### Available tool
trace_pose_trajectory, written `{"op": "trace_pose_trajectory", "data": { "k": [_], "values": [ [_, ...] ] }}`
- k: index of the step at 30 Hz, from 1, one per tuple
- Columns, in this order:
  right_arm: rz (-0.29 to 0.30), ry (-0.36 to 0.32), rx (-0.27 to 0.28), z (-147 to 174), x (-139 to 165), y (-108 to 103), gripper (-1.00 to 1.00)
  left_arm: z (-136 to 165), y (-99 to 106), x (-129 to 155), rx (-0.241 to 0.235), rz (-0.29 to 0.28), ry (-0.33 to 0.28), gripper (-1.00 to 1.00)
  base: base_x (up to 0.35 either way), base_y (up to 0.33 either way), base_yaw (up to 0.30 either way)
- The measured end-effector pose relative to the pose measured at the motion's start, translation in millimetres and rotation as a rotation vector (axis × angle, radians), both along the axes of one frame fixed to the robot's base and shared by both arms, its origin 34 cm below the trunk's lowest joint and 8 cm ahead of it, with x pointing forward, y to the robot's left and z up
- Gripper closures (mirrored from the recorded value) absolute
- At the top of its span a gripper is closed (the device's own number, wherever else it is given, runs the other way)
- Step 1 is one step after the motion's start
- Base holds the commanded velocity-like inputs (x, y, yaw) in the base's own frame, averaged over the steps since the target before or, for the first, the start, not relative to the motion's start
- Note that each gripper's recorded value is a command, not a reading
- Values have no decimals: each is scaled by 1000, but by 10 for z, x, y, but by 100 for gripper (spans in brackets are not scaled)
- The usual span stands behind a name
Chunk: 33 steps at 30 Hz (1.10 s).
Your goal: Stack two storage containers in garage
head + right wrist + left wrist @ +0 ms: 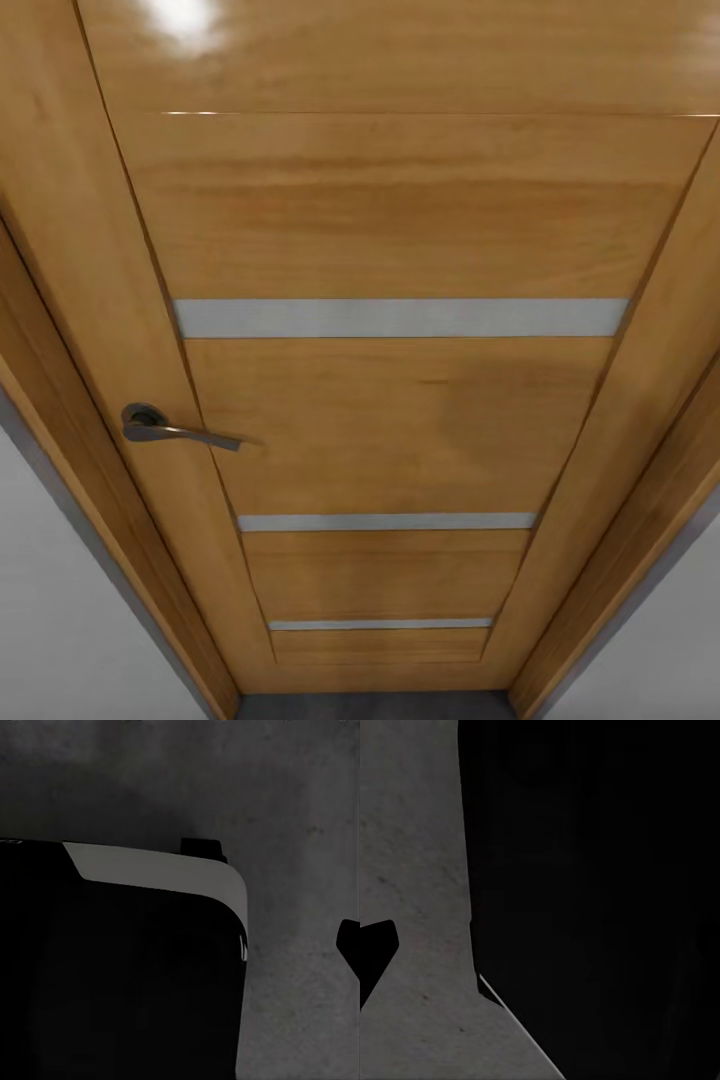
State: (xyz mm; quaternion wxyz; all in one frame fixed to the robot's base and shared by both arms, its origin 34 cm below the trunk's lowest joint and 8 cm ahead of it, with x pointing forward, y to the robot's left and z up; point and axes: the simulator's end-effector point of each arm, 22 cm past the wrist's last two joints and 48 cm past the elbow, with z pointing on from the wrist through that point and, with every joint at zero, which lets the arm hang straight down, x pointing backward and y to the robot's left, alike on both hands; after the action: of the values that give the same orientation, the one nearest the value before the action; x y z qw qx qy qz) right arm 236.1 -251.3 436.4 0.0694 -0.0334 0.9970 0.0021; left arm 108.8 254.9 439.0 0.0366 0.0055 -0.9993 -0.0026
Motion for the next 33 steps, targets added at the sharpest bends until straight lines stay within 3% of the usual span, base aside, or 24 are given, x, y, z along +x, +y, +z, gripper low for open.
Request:
{"op": "trace_pose_trajectory", "data": {
  "k": [16, 24, 25, 30, 31, 33],
  "values": [
    [-2, -2, 1, 1, 10, 9, -100, -6, -40, 86, -8, -4, -18, -100, 0, 0, 0],
    [-6, -2, 0, 1, 11, 7, -100, -15, -39, 361, -9, -12, -75, -100, 0, 0, 0],
    [-5, 0, -2, 1, 7, 4, -100, -14, -41, 523, -9, -12, -109, -100, 0, 0, 0],
    [-4, -3, -4, 2, 17, -7, -100, 0, -26, 768, -7, -5, -161, -100, 0, 0, 0],
    [-1, 2, -2, -1, -7, 5, -100, 38, -4, 1093, 1, -4, -227, -100, 0, 0, 0],
    [-1, 2, -3, -1, -10, 3, -100, 505, -9, 2526, 1, -6, -544, -100, 0, 0, 0]
  ]
}}
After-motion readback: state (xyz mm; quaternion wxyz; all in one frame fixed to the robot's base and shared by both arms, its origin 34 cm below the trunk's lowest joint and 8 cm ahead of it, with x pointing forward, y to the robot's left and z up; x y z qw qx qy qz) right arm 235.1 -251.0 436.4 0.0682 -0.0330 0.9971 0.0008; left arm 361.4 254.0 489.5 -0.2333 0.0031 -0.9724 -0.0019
